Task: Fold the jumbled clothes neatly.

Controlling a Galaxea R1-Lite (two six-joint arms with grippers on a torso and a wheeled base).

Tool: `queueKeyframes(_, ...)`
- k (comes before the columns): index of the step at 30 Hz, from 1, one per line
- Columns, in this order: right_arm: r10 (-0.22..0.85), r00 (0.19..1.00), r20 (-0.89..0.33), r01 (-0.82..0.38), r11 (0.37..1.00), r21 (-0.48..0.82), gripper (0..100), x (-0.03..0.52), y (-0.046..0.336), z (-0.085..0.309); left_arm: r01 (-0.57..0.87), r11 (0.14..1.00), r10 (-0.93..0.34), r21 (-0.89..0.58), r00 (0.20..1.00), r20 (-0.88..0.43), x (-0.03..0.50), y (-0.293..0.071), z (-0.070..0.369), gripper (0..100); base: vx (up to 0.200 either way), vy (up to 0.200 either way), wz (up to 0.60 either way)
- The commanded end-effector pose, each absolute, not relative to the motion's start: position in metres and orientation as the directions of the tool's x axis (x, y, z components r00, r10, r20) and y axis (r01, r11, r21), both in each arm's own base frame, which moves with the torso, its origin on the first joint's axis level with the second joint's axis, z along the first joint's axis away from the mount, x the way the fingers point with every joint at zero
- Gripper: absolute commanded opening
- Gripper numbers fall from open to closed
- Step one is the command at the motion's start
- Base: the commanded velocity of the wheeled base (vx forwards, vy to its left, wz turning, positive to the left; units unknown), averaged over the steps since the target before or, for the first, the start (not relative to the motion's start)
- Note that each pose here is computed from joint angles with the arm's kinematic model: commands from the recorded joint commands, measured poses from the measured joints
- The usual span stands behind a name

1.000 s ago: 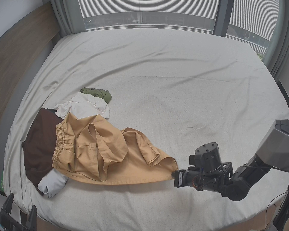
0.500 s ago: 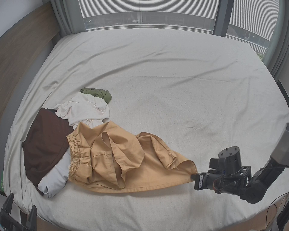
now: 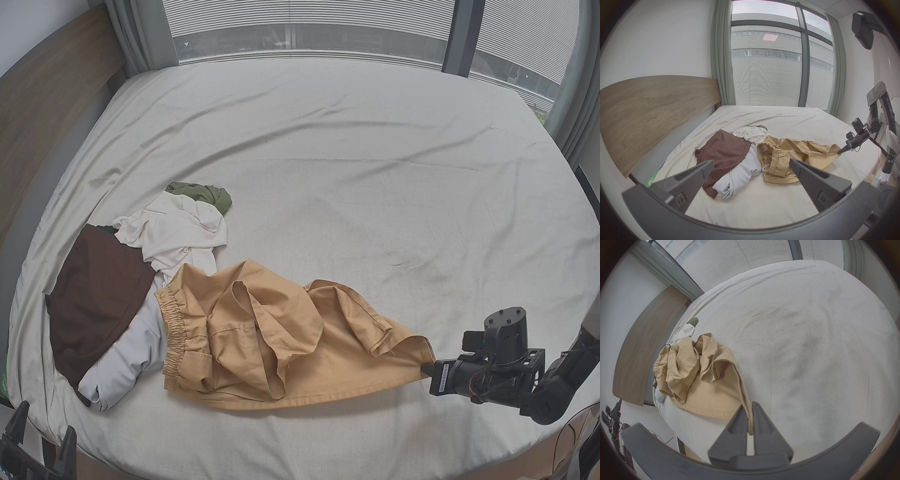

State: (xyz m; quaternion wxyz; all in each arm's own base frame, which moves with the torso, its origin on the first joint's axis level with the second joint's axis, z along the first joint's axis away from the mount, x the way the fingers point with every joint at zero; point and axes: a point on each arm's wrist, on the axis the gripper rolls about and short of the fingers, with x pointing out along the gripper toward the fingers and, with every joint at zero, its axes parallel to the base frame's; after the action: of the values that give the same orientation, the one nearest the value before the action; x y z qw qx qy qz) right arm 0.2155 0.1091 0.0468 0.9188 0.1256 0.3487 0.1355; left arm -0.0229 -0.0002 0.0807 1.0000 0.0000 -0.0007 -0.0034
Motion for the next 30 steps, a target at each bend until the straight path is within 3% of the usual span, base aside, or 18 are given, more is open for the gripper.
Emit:
queueKeyframes(1,0.315,0.712,-0.627,-0.136,0.939,0.317,0,0.210,0.098,0.042,0.006,1.000,-0.006,0.000,1.000,0.000,-0.023,0.000,0.075,100,0.000,0.000,0.00)
queueKeyframes(30,0.260,0.671,-0.694,-0.062,0.953,0.297,0,0.175,0.056,0.025,0.006,1.000,-0.006,0.002,1.000,0.000,-0.023,0.000,0.075,100,0.000,0.000,0.00)
